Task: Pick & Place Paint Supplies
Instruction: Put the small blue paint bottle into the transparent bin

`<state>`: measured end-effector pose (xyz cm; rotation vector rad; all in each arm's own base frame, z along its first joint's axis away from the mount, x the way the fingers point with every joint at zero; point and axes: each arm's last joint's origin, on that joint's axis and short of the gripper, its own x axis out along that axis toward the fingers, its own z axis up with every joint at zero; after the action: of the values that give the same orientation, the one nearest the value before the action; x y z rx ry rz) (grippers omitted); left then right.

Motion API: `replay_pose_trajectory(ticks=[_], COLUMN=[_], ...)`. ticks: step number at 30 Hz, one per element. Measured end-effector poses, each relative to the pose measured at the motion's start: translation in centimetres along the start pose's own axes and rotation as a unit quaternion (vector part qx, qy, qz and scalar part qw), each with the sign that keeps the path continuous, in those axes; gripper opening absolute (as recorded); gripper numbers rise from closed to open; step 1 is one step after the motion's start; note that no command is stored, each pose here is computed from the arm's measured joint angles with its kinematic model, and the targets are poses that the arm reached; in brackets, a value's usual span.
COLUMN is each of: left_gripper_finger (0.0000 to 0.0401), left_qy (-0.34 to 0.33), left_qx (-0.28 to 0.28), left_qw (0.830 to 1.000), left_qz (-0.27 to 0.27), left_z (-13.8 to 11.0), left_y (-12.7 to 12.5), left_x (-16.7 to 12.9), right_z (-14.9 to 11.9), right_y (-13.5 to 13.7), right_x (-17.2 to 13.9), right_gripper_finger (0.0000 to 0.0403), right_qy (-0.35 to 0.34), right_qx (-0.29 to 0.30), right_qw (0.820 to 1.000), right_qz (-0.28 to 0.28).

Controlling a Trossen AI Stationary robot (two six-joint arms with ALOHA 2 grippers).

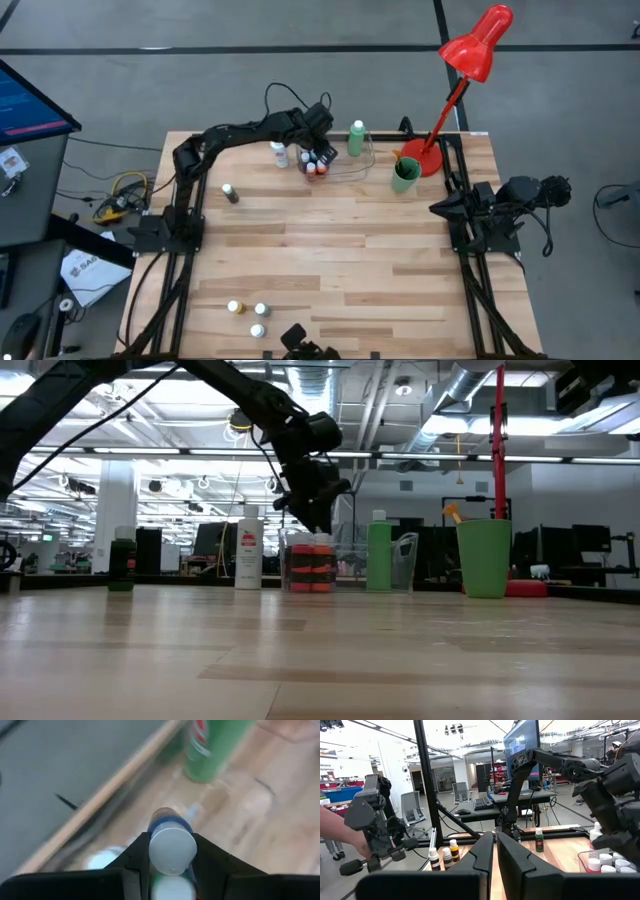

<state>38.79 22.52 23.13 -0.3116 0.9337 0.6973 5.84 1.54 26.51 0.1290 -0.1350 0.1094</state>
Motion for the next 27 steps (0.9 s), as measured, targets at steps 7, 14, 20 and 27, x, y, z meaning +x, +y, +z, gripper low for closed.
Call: replay_pose_trajectory(ticks=[7,14,20,27], left_gripper_finger=[0.0097,0.0097,0.0117,0.0125], left_qy=[0.023,0.016,0.017,0.017], left_qx=[0.008,0.004,0.004,0.002], left_qw=[1.000,1.000,1.000,1.000], left_qz=[-0.001,0.004,-0.004,-0.002], left_z=[-0.67,-0.47,-0.48,-0.43], left_y=[-0.53,-0.20,-0.28,-0.03], left_x=[1.19,0.97,0.96,1.00], right_z=[-0.01,0.00,0.00,0.00], right_y=[0.00,0.00,0.00,0.00], right_x=[0.00,0.00,-0.01,0.00], right_gripper_finger=[0.0021,0.0021,0.0021,0.0021], right_qy=[0.001,0.000,0.000,0.000], right_qx=[0.000,0.000,0.000,0.000], right_qw=[1.000,1.000,1.000,1.000], right_qz=[0.000,0.000,0.000,0.000])
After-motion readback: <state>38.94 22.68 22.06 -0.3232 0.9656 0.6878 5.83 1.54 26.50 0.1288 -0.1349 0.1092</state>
